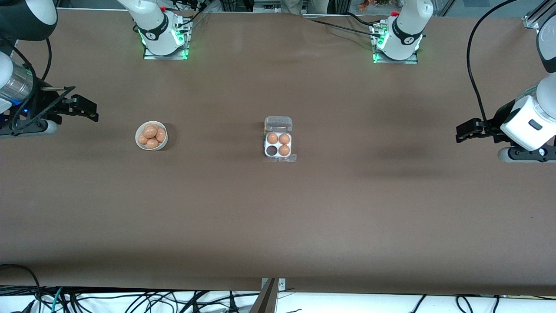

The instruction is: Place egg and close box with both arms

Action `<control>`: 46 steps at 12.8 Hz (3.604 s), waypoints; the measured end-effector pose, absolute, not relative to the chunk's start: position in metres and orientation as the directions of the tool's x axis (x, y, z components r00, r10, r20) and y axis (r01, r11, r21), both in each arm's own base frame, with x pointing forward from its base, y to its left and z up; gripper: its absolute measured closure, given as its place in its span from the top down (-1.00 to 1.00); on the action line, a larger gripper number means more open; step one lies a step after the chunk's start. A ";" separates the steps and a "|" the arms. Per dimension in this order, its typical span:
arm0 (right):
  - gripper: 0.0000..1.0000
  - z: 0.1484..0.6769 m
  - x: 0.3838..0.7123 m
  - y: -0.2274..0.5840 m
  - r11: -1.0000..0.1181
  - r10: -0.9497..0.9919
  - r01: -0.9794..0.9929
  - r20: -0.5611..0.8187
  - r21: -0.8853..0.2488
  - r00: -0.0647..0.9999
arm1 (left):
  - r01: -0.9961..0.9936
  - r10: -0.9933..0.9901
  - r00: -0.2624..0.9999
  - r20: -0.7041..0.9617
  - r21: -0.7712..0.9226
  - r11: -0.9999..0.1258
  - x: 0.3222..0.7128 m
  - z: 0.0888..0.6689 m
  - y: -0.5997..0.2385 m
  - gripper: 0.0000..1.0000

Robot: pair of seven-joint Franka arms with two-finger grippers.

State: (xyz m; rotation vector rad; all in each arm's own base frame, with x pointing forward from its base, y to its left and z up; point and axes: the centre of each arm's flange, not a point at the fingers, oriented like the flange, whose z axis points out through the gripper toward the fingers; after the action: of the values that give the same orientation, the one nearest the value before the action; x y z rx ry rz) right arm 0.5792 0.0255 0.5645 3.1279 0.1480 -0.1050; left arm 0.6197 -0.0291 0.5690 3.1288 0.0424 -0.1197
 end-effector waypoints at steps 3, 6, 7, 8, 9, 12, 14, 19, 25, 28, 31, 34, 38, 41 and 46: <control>1.00 0.564 0.578 0.024 -0.996 0.092 0.093 -0.076 0.005 0.993 | 0.028 0.027 0.997 -0.073 0.019 -0.999 0.620 0.571 -0.030 1.00; 1.00 0.562 0.575 0.022 -0.996 0.087 0.088 -0.105 0.004 0.991 | 0.028 0.027 0.997 -0.073 0.019 -0.999 0.620 0.571 -0.030 1.00; 1.00 0.562 0.573 0.022 -0.996 0.087 0.087 -0.120 0.002 0.989 | 0.029 0.027 0.997 -0.073 0.019 -0.999 0.620 0.571 -0.030 1.00; 1.00 0.564 0.570 0.023 -0.997 0.081 0.082 -0.132 -0.002 0.988 | 0.029 0.027 0.997 -0.073 0.019 -0.999 0.620 0.571 -0.030 1.00; 1.00 0.569 0.565 0.023 -0.998 0.069 0.069 -0.142 -0.005 0.987 | 0.029 0.028 0.997 -0.073 0.019 -0.999 0.620 0.571 -0.029 1.00; 1.00 0.598 0.541 0.024 -0.999 0.045 0.046 -0.153 0.001 0.987 | 0.032 0.030 0.997 -0.073 0.019 -0.999 0.620 0.571 -0.028 1.00; 1.00 0.616 0.522 0.026 -0.999 0.046 0.047 -0.143 0.004 0.989 | 0.034 0.033 0.997 -0.073 0.018 -0.999 0.620 0.571 -0.027 1.00; 1.00 0.606 0.489 0.029 -0.999 0.046 0.049 -0.148 0.013 0.988 | 0.034 0.033 0.997 -0.073 0.018 -0.999 0.620 0.571 -0.026 1.00; 1.00 0.512 0.496 0.026 -0.999 0.043 0.045 -0.139 0.012 0.989 | 0.049 0.047 0.996 -0.072 0.016 -0.999 0.620 0.571 -0.018 1.00; 1.00 0.456 0.492 0.025 -0.999 0.043 0.045 -0.108 0.012 0.993 | 0.050 0.049 0.996 -0.072 0.016 -0.999 0.620 0.571 -0.017 1.00; 1.00 0.418 0.486 0.024 -0.999 0.043 0.044 -0.081 0.012 0.996 | 0.050 0.049 0.996 -0.073 0.016 -0.999 0.620 0.571 -0.017 1.00; 1.00 0.380 0.484 0.023 -0.999 0.044 0.044 -0.059 0.009 0.997 | 0.050 0.049 0.996 -0.073 0.016 -0.999 0.620 0.571 -0.017 1.00; 1.00 0.339 0.496 0.029 -1.000 0.012 0.012 -0.034 0.001 0.999 | 0.050 0.049 0.996 -0.073 0.016 -0.999 0.620 0.571 -0.017 1.00; 1.00 0.317 0.501 0.053 -0.999 -0.036 -0.036 -0.020 0.001 0.999 | 0.050 0.049 0.996 -0.074 0.016 -0.999 0.620 0.570 -0.017 1.00; 1.00 0.282 0.499 0.064 -0.986 -0.091 -0.085 -0.031 0.145 0.995 | 0.050 0.049 0.996 -0.074 0.016 -0.999 0.621 0.570 -0.017 1.00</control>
State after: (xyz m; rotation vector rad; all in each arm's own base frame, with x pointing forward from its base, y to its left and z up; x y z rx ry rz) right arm 0.4988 0.0637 0.2819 2.9942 -0.1330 -0.0562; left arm 0.6205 -0.0169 0.5702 3.1207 0.0778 -0.1155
